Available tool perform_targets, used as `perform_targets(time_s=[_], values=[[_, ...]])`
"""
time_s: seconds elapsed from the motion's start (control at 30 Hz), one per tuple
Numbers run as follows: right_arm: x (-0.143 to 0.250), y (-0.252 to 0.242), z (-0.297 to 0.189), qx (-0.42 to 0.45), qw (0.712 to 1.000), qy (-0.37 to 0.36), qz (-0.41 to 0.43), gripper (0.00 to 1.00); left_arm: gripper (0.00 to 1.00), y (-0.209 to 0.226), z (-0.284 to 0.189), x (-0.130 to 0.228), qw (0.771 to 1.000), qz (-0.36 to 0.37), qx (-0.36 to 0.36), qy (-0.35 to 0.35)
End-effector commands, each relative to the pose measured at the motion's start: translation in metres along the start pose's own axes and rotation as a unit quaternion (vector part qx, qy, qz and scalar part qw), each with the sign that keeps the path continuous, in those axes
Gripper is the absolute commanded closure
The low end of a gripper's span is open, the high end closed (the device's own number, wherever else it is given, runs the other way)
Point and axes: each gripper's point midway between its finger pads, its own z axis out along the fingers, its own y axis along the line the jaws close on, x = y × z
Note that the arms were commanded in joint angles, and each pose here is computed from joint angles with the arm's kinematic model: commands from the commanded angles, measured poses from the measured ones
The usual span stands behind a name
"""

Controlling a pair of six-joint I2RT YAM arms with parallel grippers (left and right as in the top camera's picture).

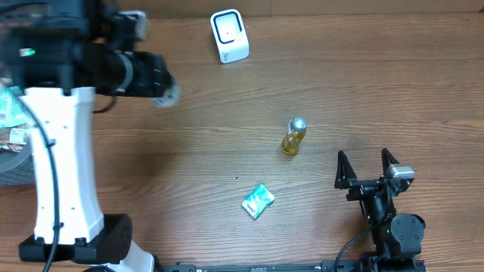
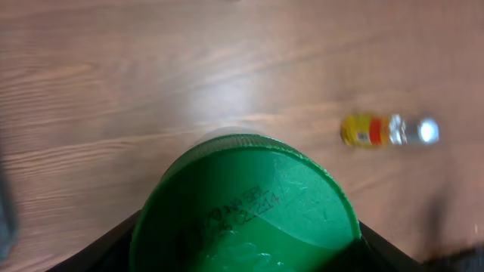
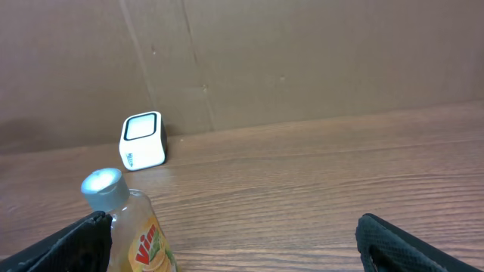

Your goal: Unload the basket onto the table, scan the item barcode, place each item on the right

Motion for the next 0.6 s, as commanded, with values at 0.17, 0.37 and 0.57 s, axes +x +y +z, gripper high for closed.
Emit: perform_targets(time_s=[0.17, 0.37, 0.57], values=[[0.003, 0.000, 0.000, -0.001, 1.000, 0.000, 0.002, 0.00, 0.60, -0.057, 0.066, 0.023, 0.998, 0.033, -0.015, 0.056], [0.003, 0.000, 0.000, -0.001, 1.000, 0.000, 0.002, 0.00, 0.58, -0.090, 0.122, 0.043, 0.995, 0.068, -0.037, 0.067], [0.003, 0.000, 0.000, -0.001, 1.000, 0.000, 0.002, 0.00, 0.60, -0.114, 0.171, 0.061, 0.994, 0.092, -0.027, 0.058]])
